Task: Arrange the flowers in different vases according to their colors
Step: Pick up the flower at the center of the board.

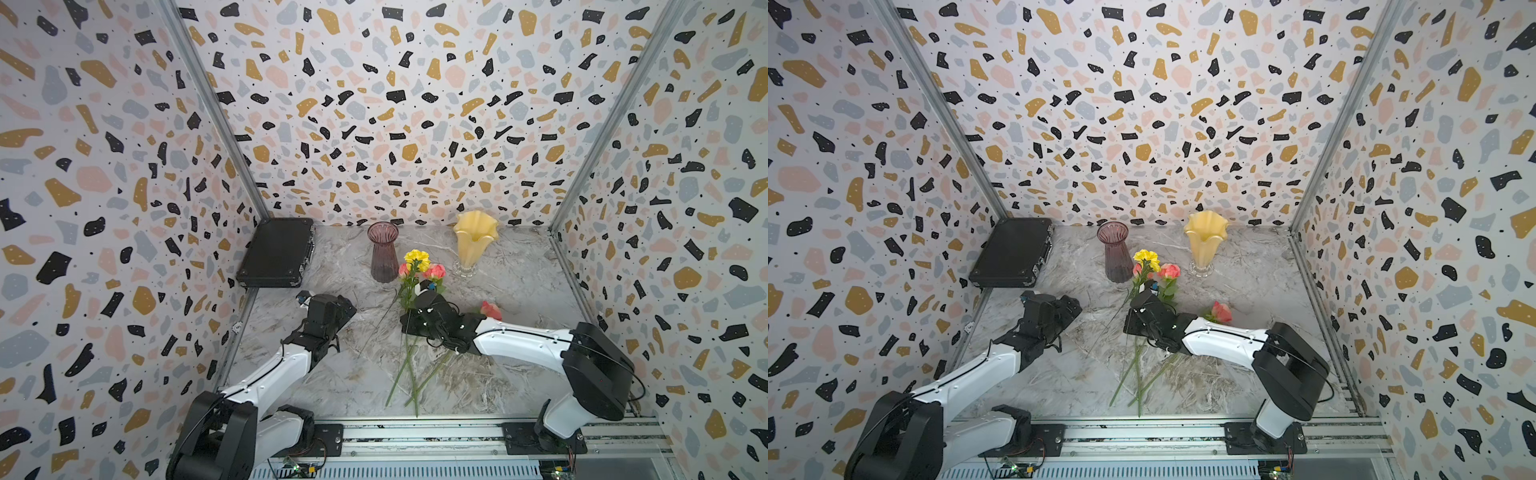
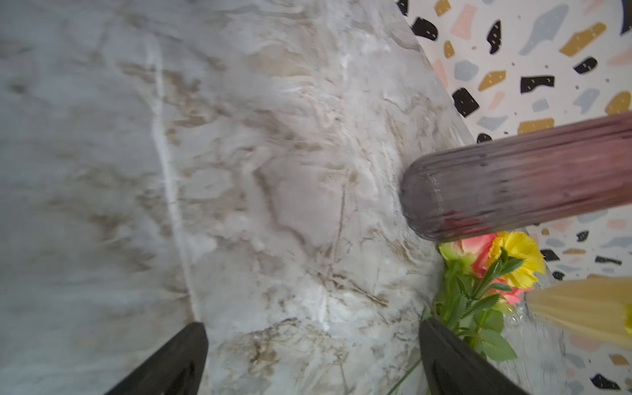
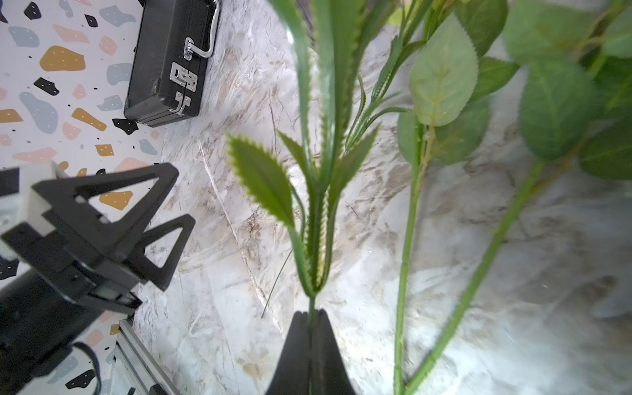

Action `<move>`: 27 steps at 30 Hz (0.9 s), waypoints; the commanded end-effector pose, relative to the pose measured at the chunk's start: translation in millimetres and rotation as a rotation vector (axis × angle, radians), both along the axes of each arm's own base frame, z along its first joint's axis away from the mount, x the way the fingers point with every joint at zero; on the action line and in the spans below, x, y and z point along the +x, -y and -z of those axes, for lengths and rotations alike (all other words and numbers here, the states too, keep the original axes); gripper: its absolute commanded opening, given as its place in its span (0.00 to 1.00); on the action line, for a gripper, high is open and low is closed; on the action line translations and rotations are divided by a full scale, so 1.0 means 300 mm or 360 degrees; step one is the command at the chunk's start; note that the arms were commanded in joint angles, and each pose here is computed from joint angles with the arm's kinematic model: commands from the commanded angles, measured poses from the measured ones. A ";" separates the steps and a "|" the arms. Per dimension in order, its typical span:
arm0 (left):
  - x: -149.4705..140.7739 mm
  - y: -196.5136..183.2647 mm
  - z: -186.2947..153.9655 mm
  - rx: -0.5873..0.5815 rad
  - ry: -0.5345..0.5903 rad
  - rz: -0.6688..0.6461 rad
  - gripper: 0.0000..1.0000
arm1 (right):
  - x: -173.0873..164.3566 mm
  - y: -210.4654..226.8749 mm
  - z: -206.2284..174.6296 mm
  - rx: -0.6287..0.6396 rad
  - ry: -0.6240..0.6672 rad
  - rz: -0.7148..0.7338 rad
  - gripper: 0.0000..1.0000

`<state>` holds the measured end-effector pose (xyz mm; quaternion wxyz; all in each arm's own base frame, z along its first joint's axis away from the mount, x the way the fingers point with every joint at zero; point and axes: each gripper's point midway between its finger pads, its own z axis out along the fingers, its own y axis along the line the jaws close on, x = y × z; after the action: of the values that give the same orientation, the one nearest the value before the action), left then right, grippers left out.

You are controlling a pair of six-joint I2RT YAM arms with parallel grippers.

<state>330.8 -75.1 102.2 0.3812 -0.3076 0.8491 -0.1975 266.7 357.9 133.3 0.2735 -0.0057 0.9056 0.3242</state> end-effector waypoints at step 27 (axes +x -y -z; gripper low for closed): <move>-0.038 0.436 -0.315 0.0461 0.0884 0.1010 0.99 | -0.045 0.617 -0.633 -0.0707 0.1302 0.0242 0.00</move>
<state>318.5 -193.3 179.7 0.5355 0.0410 0.8038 -0.2560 238.8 178.7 287.4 0.5587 -0.1514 0.8100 0.0939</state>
